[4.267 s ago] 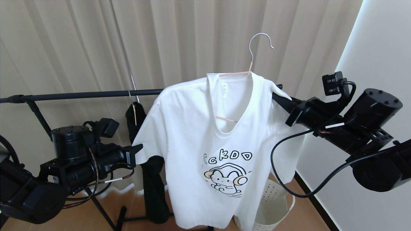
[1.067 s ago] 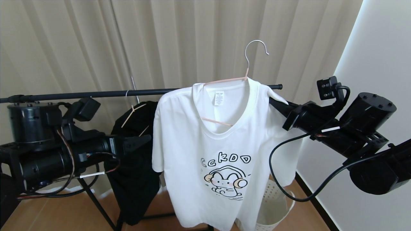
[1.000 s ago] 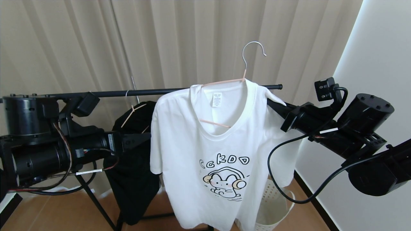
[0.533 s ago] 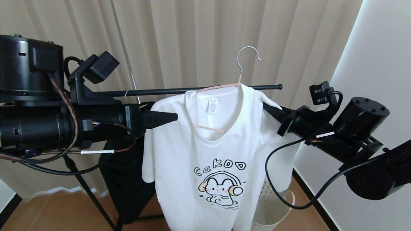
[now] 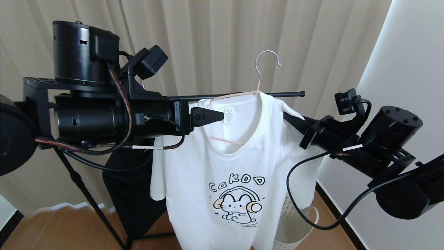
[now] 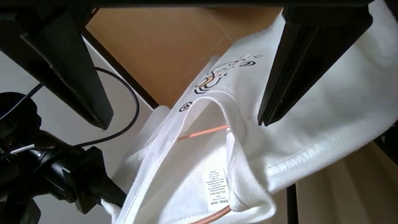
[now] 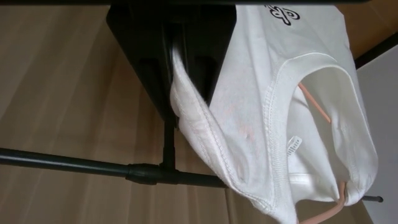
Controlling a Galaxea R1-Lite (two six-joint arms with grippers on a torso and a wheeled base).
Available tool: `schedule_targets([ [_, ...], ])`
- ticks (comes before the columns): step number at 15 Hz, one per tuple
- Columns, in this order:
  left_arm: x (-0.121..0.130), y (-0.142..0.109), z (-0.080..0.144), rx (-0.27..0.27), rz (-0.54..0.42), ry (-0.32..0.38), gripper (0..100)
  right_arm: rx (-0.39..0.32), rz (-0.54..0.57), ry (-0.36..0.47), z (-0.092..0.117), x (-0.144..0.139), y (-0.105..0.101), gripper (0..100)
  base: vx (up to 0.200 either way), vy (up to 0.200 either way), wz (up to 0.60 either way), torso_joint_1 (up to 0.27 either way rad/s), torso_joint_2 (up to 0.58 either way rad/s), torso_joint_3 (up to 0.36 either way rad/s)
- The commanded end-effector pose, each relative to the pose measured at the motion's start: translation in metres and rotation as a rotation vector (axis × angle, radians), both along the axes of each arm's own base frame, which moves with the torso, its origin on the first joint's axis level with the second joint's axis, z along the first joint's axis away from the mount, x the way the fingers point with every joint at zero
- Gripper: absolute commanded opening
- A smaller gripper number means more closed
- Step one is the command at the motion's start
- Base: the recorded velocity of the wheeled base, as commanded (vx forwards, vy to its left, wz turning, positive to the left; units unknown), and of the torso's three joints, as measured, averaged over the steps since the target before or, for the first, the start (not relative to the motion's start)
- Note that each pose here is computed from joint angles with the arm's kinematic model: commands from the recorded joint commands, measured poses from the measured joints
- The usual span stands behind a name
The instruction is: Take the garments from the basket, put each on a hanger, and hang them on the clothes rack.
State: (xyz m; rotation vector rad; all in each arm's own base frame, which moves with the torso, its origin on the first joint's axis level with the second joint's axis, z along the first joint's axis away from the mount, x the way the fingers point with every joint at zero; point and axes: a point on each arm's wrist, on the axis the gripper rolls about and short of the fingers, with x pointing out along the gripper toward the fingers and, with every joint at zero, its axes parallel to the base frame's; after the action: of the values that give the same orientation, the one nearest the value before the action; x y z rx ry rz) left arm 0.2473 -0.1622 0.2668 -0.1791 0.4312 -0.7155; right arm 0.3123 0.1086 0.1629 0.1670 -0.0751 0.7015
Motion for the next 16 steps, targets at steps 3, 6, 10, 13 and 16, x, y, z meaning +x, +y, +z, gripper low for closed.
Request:
schedule_targets([
  [3, 0.013, -0.01, -0.007, 0.005, -0.001, 0.022, 100, 0.002, 0.003, -0.006, 0.002, -0.002, 0.0, 0, 0.0, 0.0, 0.0, 0.0, 0.0, 0.0],
  [6, 0.017, -0.013, -0.001, -0.029, 0.009, 0.022, 100, -0.001, 0.013, -0.003, 0.001, -0.004, 0.003, 0, 0.0, 0.0, 0.0, 0.0, 0.0, 0.0],
  [10, 0.018, -0.013, 0.002, -0.044, 0.007, 0.02, 100, -0.012, 0.013, -0.006, 0.001, -0.006, 0.003, 0, 0.0, 0.0, 0.0, 0.0, 0.0, 0.0],
  [13, 0.016, -0.015, 0.007, -0.052, -0.001, 0.007, 100, -0.015, 0.014, -0.005, 0.0, -0.006, 0.004, 0, 0.0, 0.0, 0.0, 0.0, 0.0, 0.0],
  [16, 0.017, -0.017, 0.012, -0.063, -0.007, -0.008, 100, -0.039, 0.018, -0.01, -0.004, -0.007, 0.005, 0, 0.0, 0.0, 0.0, 0.0, 0.0, 0.0],
])
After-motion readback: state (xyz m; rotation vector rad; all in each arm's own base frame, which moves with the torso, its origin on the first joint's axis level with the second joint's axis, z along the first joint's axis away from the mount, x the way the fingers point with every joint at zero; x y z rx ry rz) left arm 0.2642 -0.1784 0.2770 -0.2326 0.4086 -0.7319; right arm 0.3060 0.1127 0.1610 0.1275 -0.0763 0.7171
